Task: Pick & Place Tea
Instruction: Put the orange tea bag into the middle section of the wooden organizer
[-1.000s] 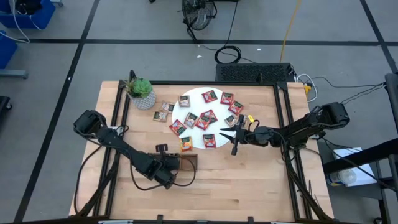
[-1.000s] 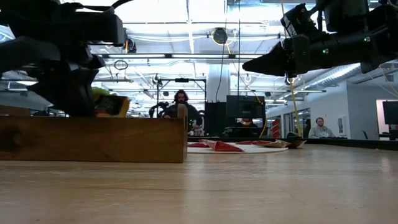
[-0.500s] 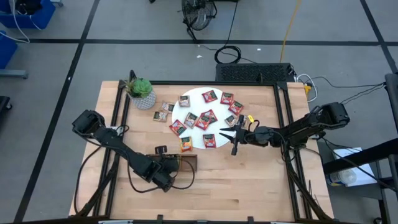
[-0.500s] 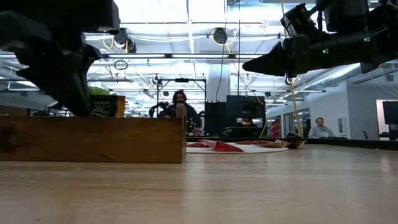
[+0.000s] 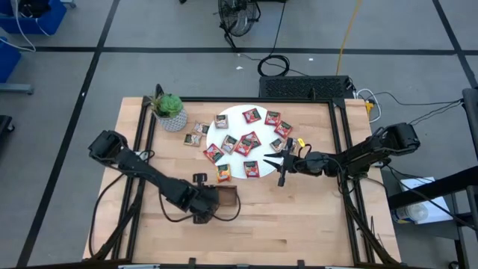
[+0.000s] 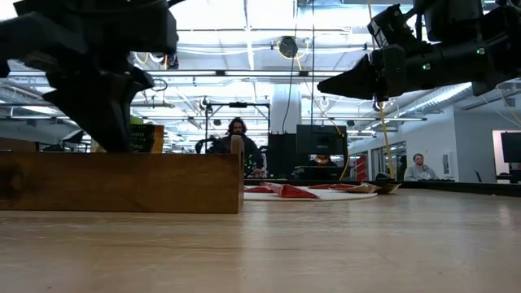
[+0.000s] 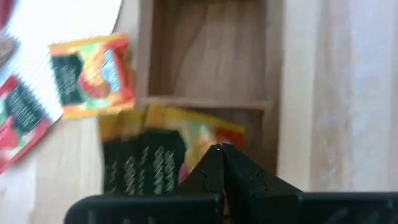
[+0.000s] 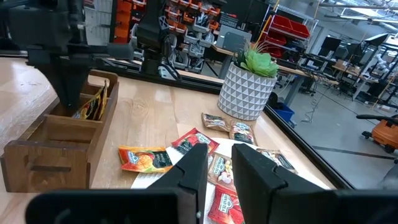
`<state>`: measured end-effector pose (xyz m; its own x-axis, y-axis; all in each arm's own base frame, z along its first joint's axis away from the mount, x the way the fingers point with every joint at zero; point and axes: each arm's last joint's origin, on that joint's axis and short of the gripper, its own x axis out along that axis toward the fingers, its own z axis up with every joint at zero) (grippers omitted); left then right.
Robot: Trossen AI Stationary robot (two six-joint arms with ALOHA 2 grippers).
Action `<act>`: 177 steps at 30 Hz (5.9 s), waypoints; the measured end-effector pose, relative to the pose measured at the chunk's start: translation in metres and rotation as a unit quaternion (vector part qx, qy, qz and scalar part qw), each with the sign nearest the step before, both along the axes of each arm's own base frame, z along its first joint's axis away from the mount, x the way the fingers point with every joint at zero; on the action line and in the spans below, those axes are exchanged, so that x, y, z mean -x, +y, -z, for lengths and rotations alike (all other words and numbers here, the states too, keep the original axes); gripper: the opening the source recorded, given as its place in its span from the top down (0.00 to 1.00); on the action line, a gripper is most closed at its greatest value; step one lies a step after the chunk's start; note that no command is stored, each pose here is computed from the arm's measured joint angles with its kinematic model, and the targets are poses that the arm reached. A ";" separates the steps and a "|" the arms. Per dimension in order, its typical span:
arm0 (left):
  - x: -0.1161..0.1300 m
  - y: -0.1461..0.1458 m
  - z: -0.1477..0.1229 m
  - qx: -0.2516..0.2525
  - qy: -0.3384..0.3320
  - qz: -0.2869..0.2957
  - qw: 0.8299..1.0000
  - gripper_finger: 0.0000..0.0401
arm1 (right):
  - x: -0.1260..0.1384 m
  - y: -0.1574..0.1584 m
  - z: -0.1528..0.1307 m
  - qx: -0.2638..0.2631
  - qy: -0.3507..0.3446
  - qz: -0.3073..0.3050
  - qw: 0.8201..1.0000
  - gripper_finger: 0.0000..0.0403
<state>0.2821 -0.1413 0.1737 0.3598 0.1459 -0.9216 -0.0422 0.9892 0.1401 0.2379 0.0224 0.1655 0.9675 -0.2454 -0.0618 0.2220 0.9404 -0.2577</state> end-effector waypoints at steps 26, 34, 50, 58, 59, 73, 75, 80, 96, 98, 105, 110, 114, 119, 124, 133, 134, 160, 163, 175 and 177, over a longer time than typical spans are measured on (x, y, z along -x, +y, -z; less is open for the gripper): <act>-0.014 0.008 0.027 0.038 0.045 0.014 0.998 1.00 | 0.000 0.000 0.001 0.003 0.008 0.000 1.000 0.85; -0.005 0.004 0.028 -0.016 0.048 -0.012 0.999 1.00 | 0.000 0.000 0.001 0.002 0.007 0.000 1.000 0.85; -0.003 -0.007 0.023 0.006 0.054 0.026 0.998 0.98 | 0.000 0.000 0.001 0.001 0.007 0.000 1.000 0.85; -0.003 -0.010 0.023 0.024 0.072 0.090 0.993 0.99 | 0.000 0.000 0.001 0.001 0.007 0.000 1.000 0.85; -0.003 -0.009 0.022 0.015 0.068 0.091 0.993 0.98 | 0.000 0.000 0.001 0.001 0.007 0.000 1.000 0.85; 0.001 -0.006 -0.008 0.026 0.008 0.073 0.997 0.96 | 0.000 0.000 0.001 0.001 0.007 0.000 1.000 0.85; 0.004 -0.006 -0.018 0.031 -0.007 0.075 0.997 0.99 | 0.000 0.000 0.001 0.001 0.007 0.000 1.000 0.85; 0.016 0.001 -0.055 0.018 -0.078 0.064 0.995 0.97 | 0.000 0.000 0.001 0.001 0.007 0.000 1.000 0.85; -0.023 0.115 -0.047 0.012 -0.062 -0.074 0.995 0.50 | 0.000 0.000 0.002 0.007 0.013 0.001 1.000 0.85; -0.031 0.121 -0.035 0.020 -0.046 -0.062 0.997 0.42 | 0.000 0.000 0.002 0.007 0.013 0.001 1.000 0.85; -0.049 0.144 0.003 0.052 -0.004 -0.034 0.998 0.22 | 0.000 0.000 0.003 0.008 0.017 0.001 1.000 0.85; -0.053 0.159 0.016 0.040 0.009 -0.017 0.999 0.17 | 0.000 0.000 0.004 0.010 0.021 0.001 1.000 0.85; -0.054 0.165 0.019 0.083 0.010 0.006 0.997 0.18 | 0.000 0.000 0.004 0.011 0.025 0.002 1.000 0.85; -0.056 0.164 0.017 0.126 -0.001 0.029 0.992 0.23 | 0.000 -0.001 0.004 0.011 0.025 0.002 1.000 0.85; -0.060 0.166 0.021 0.121 -0.013 0.028 0.992 0.26 | 0.000 -0.001 0.004 0.011 0.025 0.002 1.000 0.85; -0.068 0.167 0.044 0.125 0.003 0.027 0.992 0.26 | 0.000 -0.001 0.005 0.012 0.029 0.002 0.999 0.85; -0.069 0.167 0.048 0.124 0.005 0.026 0.992 0.26 | 0.000 -0.001 0.005 0.012 0.028 0.002 1.000 0.85; -0.065 0.168 0.050 0.101 0.023 0.011 0.995 0.79 | 0.000 -0.001 0.005 0.013 0.028 0.002 1.000 0.85; -0.064 0.168 0.044 0.097 0.015 0.012 0.995 0.94 | 0.000 -0.001 0.005 0.013 0.028 0.002 1.000 0.85; -0.051 0.158 -0.021 -0.002 -0.072 0.023 0.997 0.99 | 0.000 -0.001 0.004 0.011 0.024 0.003 1.000 0.85; -0.047 0.153 -0.034 -0.027 -0.091 0.013 0.995 0.99 | 0.000 -0.001 0.004 0.011 0.023 0.002 1.000 0.85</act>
